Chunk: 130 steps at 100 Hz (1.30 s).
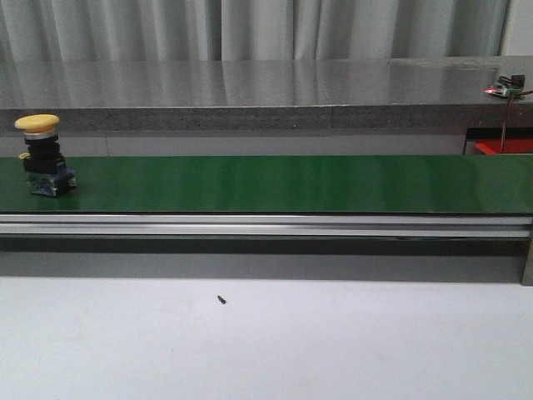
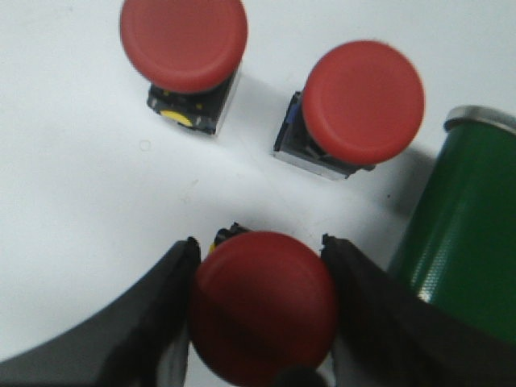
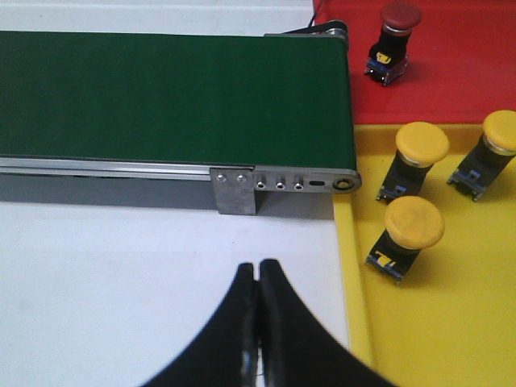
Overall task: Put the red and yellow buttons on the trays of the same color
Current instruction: 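Move the left gripper onto a red button and grasp it, then set the red button on the belt and withdraw the left gripper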
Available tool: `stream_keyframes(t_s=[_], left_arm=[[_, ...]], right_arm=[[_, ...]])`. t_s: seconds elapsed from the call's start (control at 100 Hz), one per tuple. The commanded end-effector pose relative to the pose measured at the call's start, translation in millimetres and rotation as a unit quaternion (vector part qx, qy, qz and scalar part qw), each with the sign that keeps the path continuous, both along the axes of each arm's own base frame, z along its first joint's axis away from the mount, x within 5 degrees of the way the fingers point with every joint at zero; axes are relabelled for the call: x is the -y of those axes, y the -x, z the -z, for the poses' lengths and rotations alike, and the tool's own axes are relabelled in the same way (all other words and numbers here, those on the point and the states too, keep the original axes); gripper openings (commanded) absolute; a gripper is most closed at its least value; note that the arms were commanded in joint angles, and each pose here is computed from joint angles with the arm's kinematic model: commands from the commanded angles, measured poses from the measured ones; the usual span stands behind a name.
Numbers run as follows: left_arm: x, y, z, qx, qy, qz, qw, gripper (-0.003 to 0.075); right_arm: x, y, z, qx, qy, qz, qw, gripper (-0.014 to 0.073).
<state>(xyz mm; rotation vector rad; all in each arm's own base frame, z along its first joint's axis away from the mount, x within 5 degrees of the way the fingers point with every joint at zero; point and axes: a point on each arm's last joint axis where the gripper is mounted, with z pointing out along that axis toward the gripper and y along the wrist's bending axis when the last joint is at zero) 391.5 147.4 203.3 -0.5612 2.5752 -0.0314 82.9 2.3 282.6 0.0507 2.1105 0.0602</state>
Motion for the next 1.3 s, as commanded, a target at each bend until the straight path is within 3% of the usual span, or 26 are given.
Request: stream_keyframes(t_s=[0.0,0.1,0.33,0.51,0.91,1.0,1.17,1.29], left_arm=[[1.7,4.8,-53.3,0.074,-0.028,-0.004,0.997,0.0272],[8.8,12.7,-73.6,0.091,-0.012,-0.007,0.996,0.0272],[28.1,25.2,-109.4,0.12,-0.034,0.02,0.992,0.0272],[47.6,27.3,-101.1,0.08,-0.018,0.05,0.995,0.0272],[68.9,26.4,-77.8,0.075,-0.017,0.072,0.994,0.0277],[69.1,26.7,-79.9,0.078,-0.021,0.076,0.994,0.0331],[71.5,28.4,-80.4,0.072,-0.009,0.081,0.994,0.0568],[76.9,33.1,-93.2,0.092,-0.001,0.089,0.992,0.0585]], right_arm=[[-0.3,-3.3,-14.1,0.046,0.002,-0.004,0.999,-0.0059],[-0.3,-3.3,-14.1,0.046,0.002,-0.004,0.999,-0.0059],[-0.3,-3.3,-14.1,0.046,0.002,-0.004,0.999,-0.0059],[-0.3,-3.3,-14.1,0.046,0.002,-0.004,0.999,-0.0059],[-0.3,-3.3,-14.1,0.046,0.002,-0.004,0.999,-0.0059],[-0.3,-3.3,-14.1,0.046,0.002,-0.004,0.999,-0.0059],[-0.3,-3.3,-14.1,0.046,0.002,-0.004,0.999,-0.0059],[-0.3,-3.3,-14.1,0.046,0.002,-0.004,0.999,-0.0059]])
